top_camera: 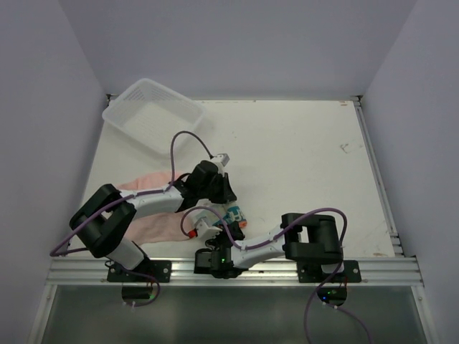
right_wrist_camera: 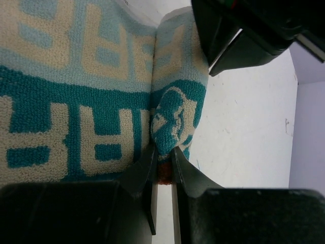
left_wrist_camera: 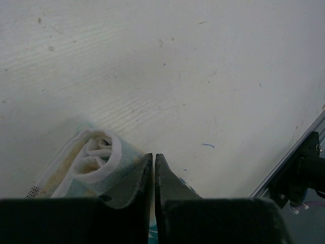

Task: Roll the towels
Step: Roll the towel

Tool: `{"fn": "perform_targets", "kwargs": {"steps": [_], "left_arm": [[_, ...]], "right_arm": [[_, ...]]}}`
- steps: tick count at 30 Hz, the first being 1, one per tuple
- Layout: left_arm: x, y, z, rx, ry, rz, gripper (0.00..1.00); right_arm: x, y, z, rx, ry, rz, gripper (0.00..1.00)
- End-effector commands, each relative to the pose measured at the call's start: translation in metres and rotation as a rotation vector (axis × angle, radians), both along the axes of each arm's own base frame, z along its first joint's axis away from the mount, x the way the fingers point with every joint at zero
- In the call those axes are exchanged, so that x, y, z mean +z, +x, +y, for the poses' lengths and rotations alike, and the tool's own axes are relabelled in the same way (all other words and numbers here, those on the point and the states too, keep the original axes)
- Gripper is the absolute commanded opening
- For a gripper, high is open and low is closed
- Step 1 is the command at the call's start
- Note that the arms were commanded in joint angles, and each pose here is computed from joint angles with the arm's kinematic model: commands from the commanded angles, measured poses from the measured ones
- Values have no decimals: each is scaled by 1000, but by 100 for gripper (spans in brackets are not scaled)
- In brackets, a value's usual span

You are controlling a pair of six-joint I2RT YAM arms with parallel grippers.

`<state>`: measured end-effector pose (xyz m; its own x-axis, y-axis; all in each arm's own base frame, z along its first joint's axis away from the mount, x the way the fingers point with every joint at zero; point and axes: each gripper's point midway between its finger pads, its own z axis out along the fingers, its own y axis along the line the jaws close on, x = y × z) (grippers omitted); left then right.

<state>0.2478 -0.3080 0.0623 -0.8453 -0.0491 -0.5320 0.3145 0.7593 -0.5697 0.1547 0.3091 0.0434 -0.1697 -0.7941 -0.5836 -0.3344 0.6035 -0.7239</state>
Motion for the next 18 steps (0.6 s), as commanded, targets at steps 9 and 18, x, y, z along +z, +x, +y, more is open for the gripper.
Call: {"fn": "perform_targets", "kwargs": {"steps": [9, 18], "left_arm": [[-22, -16, 15, 19, 1, 12, 8], [-43, -24, 27, 38, 38, 44, 8]], "right_arm": [[-2, -2, 6, -14, 42, 1, 3], [12, 0, 2, -36, 101, -37, 26]]}}
